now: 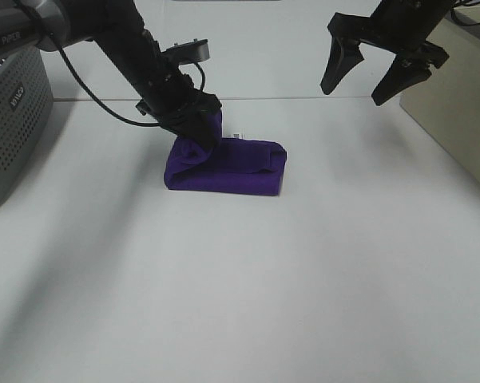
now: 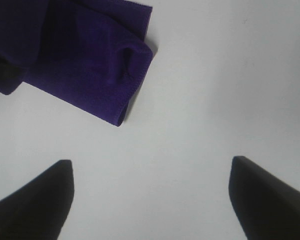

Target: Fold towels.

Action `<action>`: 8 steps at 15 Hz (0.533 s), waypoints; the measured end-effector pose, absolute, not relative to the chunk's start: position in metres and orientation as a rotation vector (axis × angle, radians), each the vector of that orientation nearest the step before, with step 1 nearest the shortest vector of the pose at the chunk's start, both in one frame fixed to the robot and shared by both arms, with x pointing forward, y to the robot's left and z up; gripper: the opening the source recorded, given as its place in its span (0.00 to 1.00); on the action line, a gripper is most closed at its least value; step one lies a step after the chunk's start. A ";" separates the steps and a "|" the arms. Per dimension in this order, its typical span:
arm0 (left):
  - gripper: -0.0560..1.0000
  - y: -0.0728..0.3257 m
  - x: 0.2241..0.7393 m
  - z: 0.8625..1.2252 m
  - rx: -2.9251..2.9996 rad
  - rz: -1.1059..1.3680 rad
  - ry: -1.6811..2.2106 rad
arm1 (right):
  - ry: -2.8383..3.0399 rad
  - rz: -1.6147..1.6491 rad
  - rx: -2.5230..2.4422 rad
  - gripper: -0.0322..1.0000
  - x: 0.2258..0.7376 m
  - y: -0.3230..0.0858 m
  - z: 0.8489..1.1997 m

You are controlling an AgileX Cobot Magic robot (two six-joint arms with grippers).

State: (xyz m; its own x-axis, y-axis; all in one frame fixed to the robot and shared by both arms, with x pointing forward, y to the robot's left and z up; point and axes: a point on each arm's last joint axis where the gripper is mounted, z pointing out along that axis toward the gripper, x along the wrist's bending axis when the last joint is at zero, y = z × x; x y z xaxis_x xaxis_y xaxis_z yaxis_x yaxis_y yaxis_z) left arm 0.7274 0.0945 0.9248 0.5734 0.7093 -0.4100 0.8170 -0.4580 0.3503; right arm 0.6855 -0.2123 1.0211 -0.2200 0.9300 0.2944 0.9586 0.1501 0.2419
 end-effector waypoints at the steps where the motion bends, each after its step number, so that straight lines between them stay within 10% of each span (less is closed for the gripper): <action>1: 0.20 0.090 0.727 0.927 2.272 -0.292 1.211 | -2.321 -0.588 -1.912 0.83 0.685 -0.212 1.021; 4: 0.52 0.053 0.712 0.933 2.229 -0.374 1.075 | -2.299 -0.623 -1.905 0.83 0.684 -0.210 1.026; 8: 0.58 0.042 0.708 0.935 2.225 -0.377 1.030 | -2.320 -0.692 -1.906 0.83 0.677 -0.210 1.050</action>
